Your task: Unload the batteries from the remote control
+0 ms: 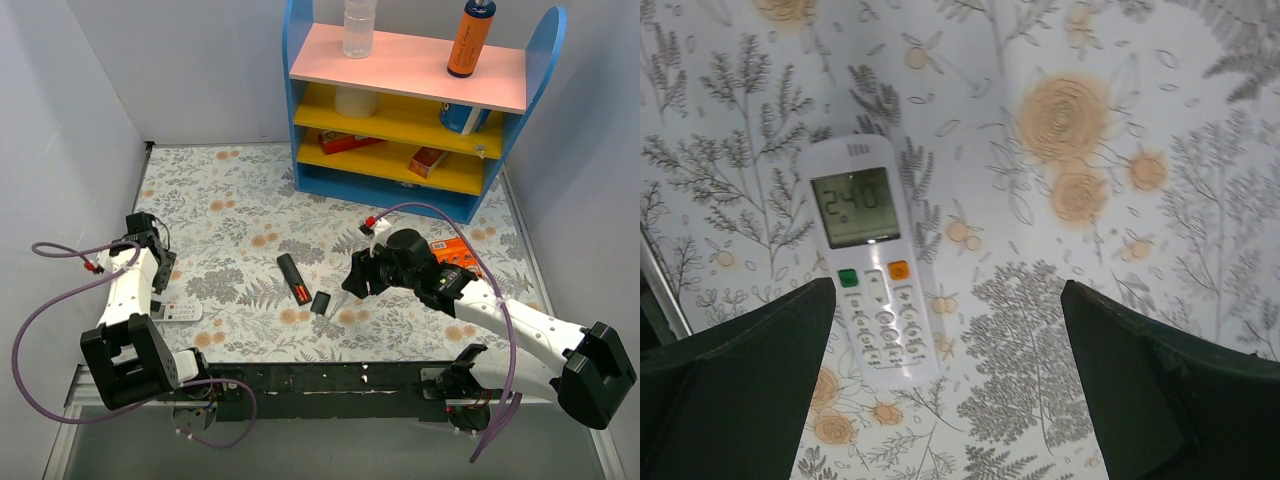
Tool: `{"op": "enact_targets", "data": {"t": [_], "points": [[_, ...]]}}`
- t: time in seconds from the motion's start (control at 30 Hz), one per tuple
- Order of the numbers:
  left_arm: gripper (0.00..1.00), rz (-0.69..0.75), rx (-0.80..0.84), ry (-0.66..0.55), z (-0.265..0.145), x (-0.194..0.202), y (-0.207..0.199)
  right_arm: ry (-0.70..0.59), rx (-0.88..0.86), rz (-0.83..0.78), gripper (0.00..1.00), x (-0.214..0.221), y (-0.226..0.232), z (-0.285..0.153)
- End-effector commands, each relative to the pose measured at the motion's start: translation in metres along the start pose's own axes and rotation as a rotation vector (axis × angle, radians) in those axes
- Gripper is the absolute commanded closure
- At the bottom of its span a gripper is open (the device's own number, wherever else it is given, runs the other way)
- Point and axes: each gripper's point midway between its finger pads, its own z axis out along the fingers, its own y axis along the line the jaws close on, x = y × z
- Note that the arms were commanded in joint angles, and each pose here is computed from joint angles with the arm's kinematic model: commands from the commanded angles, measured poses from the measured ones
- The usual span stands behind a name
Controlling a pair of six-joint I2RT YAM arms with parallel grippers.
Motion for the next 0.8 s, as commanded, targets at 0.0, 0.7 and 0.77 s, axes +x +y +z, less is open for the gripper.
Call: {"op": "enact_targets", "data": {"t": [0.0, 0.7, 0.77], "points": [[0.02, -0.086, -0.121, -0.002, 0.019, -0.001, 0.029, -0.07, -0.026, -0.012, 0.4, -0.026, 0.011, -0.012], [0.1, -0.224, -0.225, 0.063, 0.06, 0.027, 0.055, -0.095, -0.029, -0.025, 0.4, -0.035, 0.015, -0.02], [0.14, -0.229, -0.22, 0.072, 0.062, 0.029, 0.054, -0.104, -0.024, -0.029, 0.4, -0.038, 0.015, -0.022]]}}
